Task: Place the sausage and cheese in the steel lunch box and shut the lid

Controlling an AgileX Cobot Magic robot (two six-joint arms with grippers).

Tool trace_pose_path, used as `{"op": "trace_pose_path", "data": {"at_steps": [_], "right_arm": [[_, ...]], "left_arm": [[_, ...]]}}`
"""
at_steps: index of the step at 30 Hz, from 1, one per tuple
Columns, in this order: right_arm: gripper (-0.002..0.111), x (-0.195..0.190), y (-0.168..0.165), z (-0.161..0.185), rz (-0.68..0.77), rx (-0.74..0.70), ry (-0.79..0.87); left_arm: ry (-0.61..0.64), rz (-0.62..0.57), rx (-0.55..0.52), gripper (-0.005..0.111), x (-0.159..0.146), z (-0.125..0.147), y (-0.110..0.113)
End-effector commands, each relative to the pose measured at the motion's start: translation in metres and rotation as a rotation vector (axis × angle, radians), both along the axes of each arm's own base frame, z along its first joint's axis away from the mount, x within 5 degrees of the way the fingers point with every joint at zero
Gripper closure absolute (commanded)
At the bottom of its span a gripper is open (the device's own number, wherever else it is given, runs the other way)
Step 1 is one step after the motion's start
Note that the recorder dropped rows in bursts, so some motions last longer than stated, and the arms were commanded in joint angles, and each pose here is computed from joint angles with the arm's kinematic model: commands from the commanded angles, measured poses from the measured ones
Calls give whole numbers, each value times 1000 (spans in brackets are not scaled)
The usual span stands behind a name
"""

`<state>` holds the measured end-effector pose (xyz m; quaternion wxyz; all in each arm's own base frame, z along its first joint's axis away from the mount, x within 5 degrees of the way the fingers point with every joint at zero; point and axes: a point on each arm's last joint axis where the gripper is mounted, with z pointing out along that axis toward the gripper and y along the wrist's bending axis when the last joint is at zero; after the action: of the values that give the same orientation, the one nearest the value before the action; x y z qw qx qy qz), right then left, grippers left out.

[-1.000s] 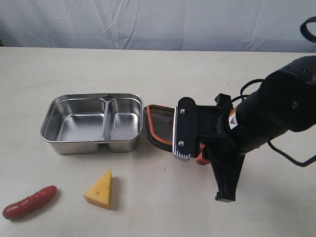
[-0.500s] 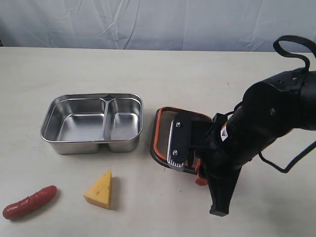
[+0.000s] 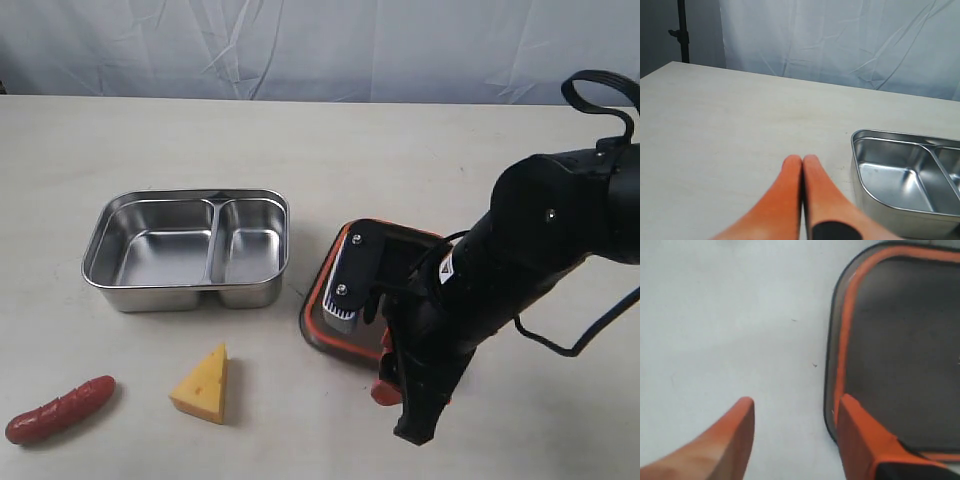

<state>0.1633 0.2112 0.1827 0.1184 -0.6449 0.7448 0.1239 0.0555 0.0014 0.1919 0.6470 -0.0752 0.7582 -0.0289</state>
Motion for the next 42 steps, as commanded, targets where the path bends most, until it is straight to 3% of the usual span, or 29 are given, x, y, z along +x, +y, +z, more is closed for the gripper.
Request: {"op": "trace_pose_path", "data": {"at_steps": [1, 11, 14, 18, 21, 28, 29, 30, 32, 34, 37, 42], "right_arm": [[59, -1, -1, 1, -51, -4, 24], [60, 9, 2, 16, -34, 32, -97], [74, 12, 5, 38, -71, 99, -138], [108, 13, 5, 75, -117, 205, -202], [108, 8, 0, 98, -152, 279, -239], [108, -12, -19, 130, -300, 396, -192], [108, -15, -22, 131, -320, 413, -174], [108, -19, -24, 130, -331, 423, -157], [108, -28, -31, 127, -348, 445, -122], [108, -36, -38, 119, -361, 447, -95], [108, -46, -49, 104, -381, 444, -75], [108, -59, -63, 80, -417, 438, -46]], "left_arm": [[-10, -1, 1, 107, 0, 0, 0], [-10, -1, 1, 107, 0, 0, 0], [-8, -1, 22, 107, 0, 0, 0], [12, 11, 228, 107, 0, -1, 4], [20, 18, 315, 107, -1, -1, 6], [-14, 22, 340, 107, 0, 3, 6], [-62, 24, 293, 107, 0, 7, 5], [-113, 27, 191, 107, 1, 10, 4], [-238, 44, -116, 107, 1, 20, 4], [-360, 75, -270, 107, -1, 29, 7], [-497, 131, -457, 107, -4, 38, 14], [-530, 141, -697, 107, -5, 39, 17]]}}
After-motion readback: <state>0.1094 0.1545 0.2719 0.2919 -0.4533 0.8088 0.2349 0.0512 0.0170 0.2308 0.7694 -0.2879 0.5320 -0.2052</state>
